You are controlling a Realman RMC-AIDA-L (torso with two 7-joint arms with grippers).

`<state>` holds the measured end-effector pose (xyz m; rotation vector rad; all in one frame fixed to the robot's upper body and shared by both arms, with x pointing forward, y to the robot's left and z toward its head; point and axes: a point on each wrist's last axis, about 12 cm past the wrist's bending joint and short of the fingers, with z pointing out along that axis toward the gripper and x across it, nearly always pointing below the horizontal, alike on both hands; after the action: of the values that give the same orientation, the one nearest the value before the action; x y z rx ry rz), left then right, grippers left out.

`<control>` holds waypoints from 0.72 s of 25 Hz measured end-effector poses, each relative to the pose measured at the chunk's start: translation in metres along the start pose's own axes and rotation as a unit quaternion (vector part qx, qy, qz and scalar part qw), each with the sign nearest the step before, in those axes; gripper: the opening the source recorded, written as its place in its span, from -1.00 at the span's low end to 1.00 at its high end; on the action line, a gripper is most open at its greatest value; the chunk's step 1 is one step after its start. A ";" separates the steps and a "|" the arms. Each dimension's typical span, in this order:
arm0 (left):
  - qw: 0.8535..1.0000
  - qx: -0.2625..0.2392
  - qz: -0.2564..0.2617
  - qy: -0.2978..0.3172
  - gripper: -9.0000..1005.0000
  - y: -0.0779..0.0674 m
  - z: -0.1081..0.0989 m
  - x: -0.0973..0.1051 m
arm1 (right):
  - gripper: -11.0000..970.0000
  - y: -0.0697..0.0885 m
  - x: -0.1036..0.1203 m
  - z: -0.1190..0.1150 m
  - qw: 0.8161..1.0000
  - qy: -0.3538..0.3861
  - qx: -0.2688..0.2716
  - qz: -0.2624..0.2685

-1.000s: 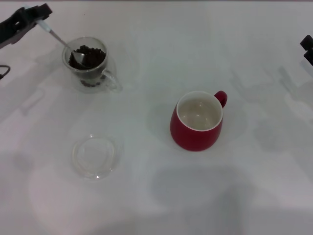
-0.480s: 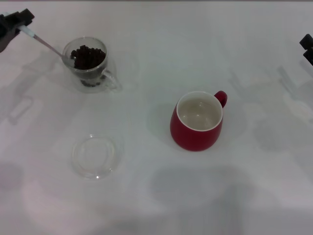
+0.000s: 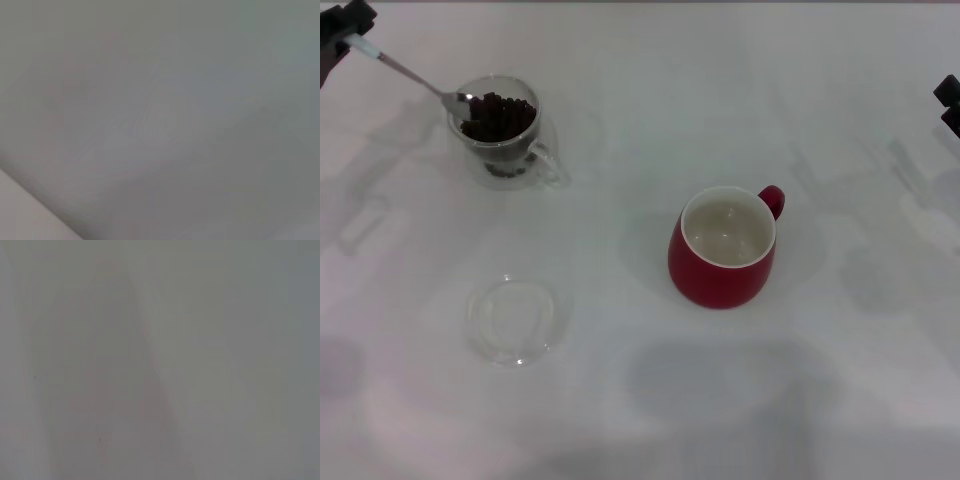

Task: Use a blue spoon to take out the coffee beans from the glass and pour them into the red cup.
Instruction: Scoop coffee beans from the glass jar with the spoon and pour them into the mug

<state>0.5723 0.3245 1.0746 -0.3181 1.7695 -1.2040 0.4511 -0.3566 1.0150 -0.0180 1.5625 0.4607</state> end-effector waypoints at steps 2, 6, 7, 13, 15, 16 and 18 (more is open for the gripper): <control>1.000 0.012 -0.003 0.003 -0.73 -0.003 0.003 0.002 | 0.56 0.000 0.000 0.000 1.000 0.000 -0.001 0.000; 0.999 0.035 -0.015 0.015 -0.73 -0.011 0.014 0.005 | 0.56 0.001 0.000 0.002 1.000 0.000 -0.004 -0.002; 0.999 0.039 -0.015 0.019 -0.73 -0.012 0.016 0.006 | 0.56 0.001 0.000 0.002 1.000 0.000 -0.004 -0.002; 0.995 0.075 -0.014 0.067 -0.73 -0.028 0.035 0.019 | 0.56 0.001 0.001 0.000 1.000 0.001 -0.003 -0.002; 0.992 0.091 -0.013 0.085 -0.73 -0.035 0.043 0.024 | 0.56 0.001 0.001 0.000 1.000 0.001 -0.004 -0.003; 0.990 0.101 -0.010 0.100 -0.73 -0.039 0.048 0.027 | 0.56 0.002 0.001 0.000 1.000 0.001 -0.004 -0.003; 0.986 0.111 -0.003 0.124 -0.73 -0.046 0.056 0.032 | 0.56 0.002 0.001 0.000 1.000 0.001 -0.004 -0.003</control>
<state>0.5880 0.2492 1.0909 -0.0427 1.8206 -1.4820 0.4506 -0.3549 1.0147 -0.0289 1.5618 0.4624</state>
